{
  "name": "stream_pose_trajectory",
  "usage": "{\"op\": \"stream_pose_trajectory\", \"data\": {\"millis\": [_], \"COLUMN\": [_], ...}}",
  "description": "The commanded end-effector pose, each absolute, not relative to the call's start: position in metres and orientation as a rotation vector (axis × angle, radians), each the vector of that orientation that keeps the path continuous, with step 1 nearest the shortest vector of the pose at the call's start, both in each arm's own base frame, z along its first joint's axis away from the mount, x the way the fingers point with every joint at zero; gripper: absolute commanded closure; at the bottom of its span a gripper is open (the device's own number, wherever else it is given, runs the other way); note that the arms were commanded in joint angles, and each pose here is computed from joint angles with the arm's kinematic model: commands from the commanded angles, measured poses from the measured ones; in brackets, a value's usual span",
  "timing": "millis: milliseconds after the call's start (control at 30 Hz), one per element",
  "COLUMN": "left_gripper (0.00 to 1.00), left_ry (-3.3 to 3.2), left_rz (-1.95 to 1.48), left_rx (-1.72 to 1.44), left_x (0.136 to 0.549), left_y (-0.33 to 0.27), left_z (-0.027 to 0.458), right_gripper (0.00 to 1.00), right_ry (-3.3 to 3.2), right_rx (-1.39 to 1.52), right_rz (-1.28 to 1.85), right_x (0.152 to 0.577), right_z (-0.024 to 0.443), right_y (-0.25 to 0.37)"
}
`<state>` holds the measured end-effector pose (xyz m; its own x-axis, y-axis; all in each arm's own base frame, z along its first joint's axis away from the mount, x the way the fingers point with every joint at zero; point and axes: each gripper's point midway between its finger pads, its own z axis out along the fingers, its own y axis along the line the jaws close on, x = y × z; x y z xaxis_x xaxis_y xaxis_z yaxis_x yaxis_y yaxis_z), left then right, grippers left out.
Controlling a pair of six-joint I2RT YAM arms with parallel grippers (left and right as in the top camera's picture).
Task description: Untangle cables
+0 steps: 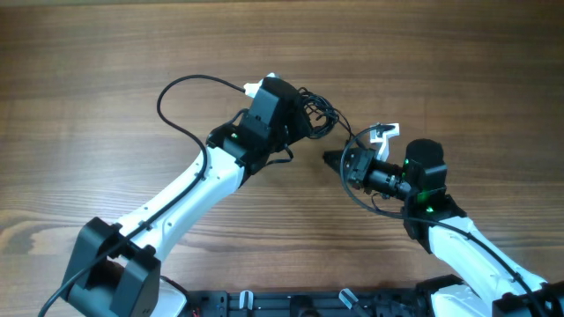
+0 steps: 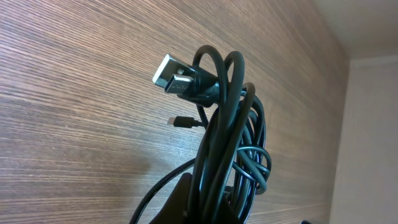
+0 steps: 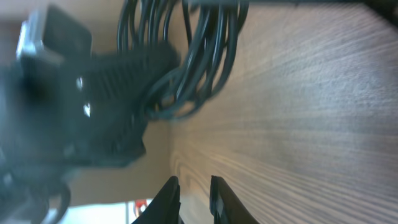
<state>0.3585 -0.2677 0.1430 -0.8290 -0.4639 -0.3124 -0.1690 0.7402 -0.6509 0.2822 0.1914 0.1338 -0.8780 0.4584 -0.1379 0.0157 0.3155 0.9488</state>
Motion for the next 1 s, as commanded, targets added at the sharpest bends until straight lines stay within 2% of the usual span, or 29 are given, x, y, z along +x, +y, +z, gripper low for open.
{"op": "stream_pose_trajectory", "data": {"millis": [0, 167, 467, 533, 767, 967], "left_gripper": [0.96, 0.96, 0.96, 0.96, 0.96, 0.96], "left_ry": [2.442, 2.446, 2.445, 2.427, 2.406, 2.362], "left_rz": [-0.862, -0.830, -0.845, -0.800, -0.775, -0.641], "left_rx": [-0.309, -0.081, -0.045, 0.043, 0.096, 0.038], "left_x": [0.351, 0.334, 0.327, 0.328, 0.329, 0.343], "left_y": [-0.281, -0.300, -0.311, -0.309, -0.310, -0.294], "left_z": [0.160, 0.160, 0.161, 0.161, 0.162, 0.162], "right_gripper": [0.80, 0.80, 0.81, 0.83, 0.80, 0.81], "right_ry": [2.127, 2.084, 2.082, 2.074, 2.061, 2.143], "right_rx": [0.593, 0.633, 0.668, 0.620, 0.595, 0.454], "right_rz": [1.577, 1.588, 1.616, 1.682, 1.692, 1.837], "right_x": [0.299, 0.304, 0.304, 0.299, 0.300, 0.274], "right_z": [0.143, 0.149, 0.151, 0.160, 0.164, 0.169], "right_y": [0.183, 0.181, 0.182, 0.187, 0.187, 0.203]}}
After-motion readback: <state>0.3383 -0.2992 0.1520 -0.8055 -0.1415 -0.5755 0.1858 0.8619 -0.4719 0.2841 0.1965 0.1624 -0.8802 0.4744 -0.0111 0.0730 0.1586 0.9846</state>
